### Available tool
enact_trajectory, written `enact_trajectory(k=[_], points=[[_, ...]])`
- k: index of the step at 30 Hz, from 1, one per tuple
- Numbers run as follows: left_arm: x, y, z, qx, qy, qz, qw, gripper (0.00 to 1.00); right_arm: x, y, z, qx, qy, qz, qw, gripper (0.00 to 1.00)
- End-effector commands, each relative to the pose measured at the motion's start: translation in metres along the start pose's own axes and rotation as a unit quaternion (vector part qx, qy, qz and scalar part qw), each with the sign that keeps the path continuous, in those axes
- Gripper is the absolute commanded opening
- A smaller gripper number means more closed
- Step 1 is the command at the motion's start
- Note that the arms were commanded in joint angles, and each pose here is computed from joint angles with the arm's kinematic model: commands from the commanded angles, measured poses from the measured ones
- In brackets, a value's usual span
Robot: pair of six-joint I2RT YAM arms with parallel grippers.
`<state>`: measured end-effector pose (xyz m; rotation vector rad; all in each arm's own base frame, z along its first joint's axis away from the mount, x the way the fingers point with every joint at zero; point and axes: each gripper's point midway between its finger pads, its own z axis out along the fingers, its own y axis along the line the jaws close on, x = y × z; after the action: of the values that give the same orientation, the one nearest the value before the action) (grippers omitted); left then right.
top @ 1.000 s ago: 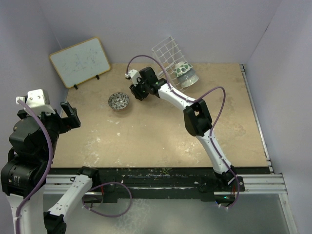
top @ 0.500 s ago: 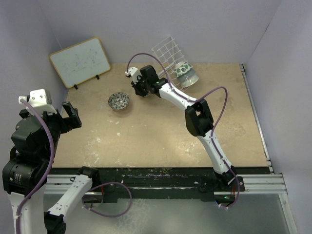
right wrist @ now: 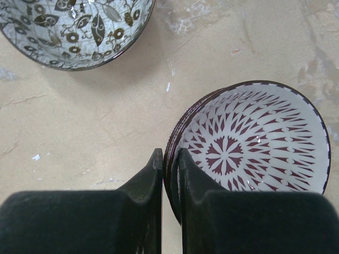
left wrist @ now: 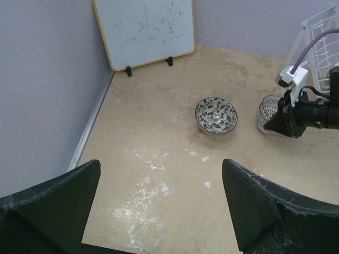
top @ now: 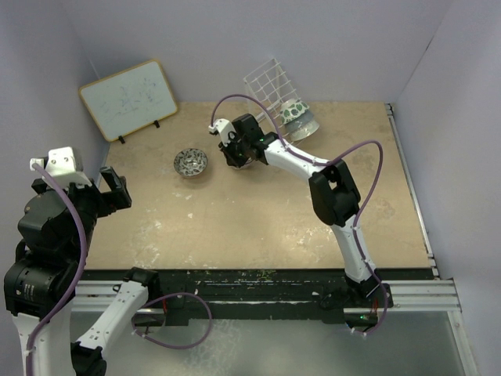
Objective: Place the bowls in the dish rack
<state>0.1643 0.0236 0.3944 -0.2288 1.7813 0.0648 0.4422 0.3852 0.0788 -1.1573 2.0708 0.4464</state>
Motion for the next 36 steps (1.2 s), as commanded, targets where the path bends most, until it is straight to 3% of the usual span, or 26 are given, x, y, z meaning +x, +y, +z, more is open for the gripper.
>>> enact_trajectory(k=[1, 4, 8, 12, 17, 24, 31, 36], points=[[-0.012, -0.003, -0.004, 0.011, -0.024, -0.013, 1.0, 0.99, -0.01, 0.014, -0.021, -0.014, -0.01, 0.007, 1.0, 0.14], [-0.014, -0.002, -0.008, 0.011, -0.029, -0.016, 0.999, 0.99, -0.013, 0.018, -0.022, -0.019, -0.01, 0.006, 1.0, 0.16], [-0.013, -0.001, -0.011, 0.011, -0.028, -0.019, 0.999, 0.99, -0.013, 0.026, -0.021, -0.032, -0.009, 0.004, 0.999, 0.34], [-0.012, 0.001, -0.013, 0.008, -0.028, -0.02, 0.999, 0.99, -0.011, 0.029, -0.02, -0.029, -0.005, 0.004, 1.0, 0.42], [-0.011, 0.002, -0.014, 0.007, -0.027, -0.021, 0.999, 0.99, -0.015, 0.032, -0.025, -0.025, -0.01, 0.003, 1.0, 0.4], [-0.009, 0.002, -0.012, 0.007, -0.024, -0.02, 0.999, 0.99, -0.023, 0.032, -0.034, -0.018, -0.023, 0.005, 1.0, 0.24], [-0.008, 0.001, -0.011, 0.008, -0.023, -0.02, 1.0, 0.99, -0.034, 0.03, -0.041, -0.013, -0.037, 0.004, 0.999, 0.3], [-0.008, 0.001, -0.011, 0.008, -0.022, -0.02, 1.0, 0.99, -0.031, 0.029, -0.039, -0.012, -0.032, 0.005, 0.999, 0.29]])
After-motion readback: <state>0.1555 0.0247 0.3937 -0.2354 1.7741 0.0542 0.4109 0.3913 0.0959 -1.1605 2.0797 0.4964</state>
